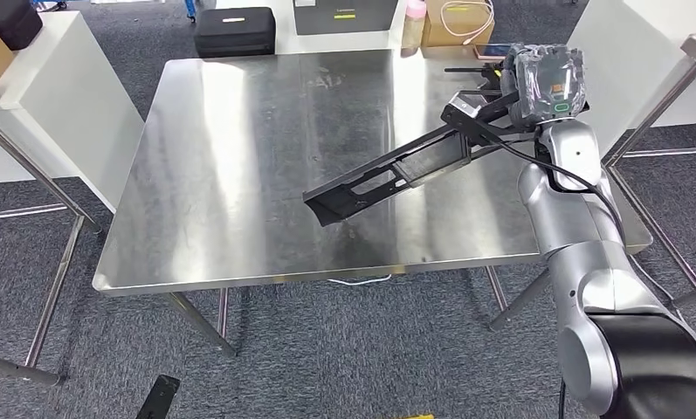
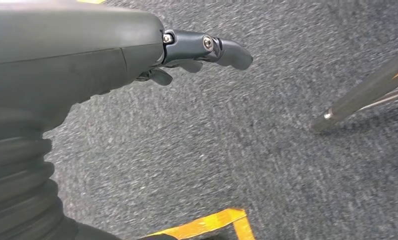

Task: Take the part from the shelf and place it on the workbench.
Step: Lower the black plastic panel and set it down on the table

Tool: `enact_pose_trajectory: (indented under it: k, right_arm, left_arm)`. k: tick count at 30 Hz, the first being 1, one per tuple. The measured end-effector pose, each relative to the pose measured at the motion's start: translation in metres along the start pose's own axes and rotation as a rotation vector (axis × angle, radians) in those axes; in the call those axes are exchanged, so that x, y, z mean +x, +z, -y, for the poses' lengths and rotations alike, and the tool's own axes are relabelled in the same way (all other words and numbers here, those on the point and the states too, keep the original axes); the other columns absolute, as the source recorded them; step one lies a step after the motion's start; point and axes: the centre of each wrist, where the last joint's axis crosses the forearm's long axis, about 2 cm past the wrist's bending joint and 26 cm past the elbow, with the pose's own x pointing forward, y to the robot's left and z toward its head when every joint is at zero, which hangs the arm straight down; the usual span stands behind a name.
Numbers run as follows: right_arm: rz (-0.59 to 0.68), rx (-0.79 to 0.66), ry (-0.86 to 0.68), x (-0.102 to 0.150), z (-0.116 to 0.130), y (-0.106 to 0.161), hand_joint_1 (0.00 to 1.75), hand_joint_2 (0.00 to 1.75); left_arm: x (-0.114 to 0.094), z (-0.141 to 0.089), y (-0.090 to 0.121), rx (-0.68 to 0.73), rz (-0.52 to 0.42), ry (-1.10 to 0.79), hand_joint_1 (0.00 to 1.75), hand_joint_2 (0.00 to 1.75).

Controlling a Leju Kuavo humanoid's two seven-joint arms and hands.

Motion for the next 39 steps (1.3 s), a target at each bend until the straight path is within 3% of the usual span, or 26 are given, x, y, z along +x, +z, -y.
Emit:
enact_pose_trajectory:
  k: [21,30,39]
  right_arm:
    - [-0.039,0.014,0.018,-0.012,0.000,0.003,1.75,1.75]
    - [-0.118,-0.011,0.045,-0.028,0.008,0.000,1.75,1.75]
    - [-0.167,-0.068,0.078,-0.054,0.032,-0.012,1.75,1.75]
  left_arm:
    - [0.001,0.001,0.000,0.006,-0.012,-0.008,0.00,1.75]
    - [-0.002,0.002,0.001,0.009,-0.018,-0.014,0.00,1.75]
    - [0.004,0.002,-0.001,0.011,-0.009,-0.020,0.00,1.75]
